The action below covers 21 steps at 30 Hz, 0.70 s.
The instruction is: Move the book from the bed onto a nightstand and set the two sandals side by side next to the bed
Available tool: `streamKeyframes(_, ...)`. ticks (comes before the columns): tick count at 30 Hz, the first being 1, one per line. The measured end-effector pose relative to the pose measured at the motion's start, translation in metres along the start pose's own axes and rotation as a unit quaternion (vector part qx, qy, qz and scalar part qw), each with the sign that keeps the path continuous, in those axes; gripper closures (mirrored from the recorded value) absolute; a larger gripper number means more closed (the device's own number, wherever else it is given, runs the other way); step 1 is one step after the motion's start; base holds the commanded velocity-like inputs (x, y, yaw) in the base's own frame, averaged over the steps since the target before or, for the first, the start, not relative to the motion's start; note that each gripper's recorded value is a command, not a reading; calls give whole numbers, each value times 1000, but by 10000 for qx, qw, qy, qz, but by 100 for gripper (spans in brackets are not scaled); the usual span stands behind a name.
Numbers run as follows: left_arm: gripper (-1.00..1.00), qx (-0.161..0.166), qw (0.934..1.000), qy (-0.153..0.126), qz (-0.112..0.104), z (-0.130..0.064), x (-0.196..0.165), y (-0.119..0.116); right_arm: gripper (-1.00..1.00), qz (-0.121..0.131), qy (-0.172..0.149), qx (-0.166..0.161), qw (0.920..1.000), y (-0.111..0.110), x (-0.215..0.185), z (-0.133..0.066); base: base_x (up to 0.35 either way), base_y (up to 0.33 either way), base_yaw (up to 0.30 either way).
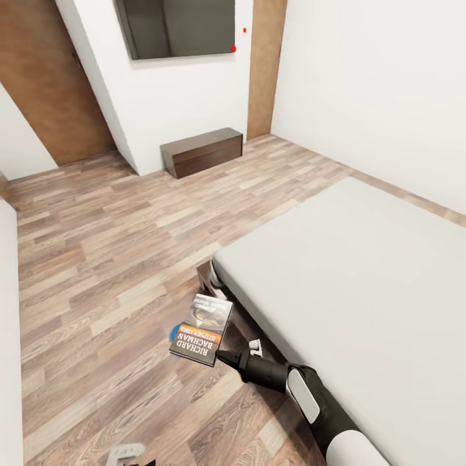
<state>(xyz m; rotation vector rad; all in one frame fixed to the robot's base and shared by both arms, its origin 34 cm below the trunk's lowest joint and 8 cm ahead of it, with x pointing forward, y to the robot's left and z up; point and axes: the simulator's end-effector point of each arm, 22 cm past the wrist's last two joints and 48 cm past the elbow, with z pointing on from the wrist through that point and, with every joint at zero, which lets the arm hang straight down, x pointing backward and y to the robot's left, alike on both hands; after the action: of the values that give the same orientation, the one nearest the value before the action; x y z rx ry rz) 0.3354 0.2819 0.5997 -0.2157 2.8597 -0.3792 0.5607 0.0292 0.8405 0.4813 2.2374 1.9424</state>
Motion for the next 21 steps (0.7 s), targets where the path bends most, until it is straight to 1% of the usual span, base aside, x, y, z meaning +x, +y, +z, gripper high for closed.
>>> streamKeyframes(21,-100,20,10000,13,-6,0,1,-2,100,-1,-1,-5,10000,0,0,0,0,0,292)
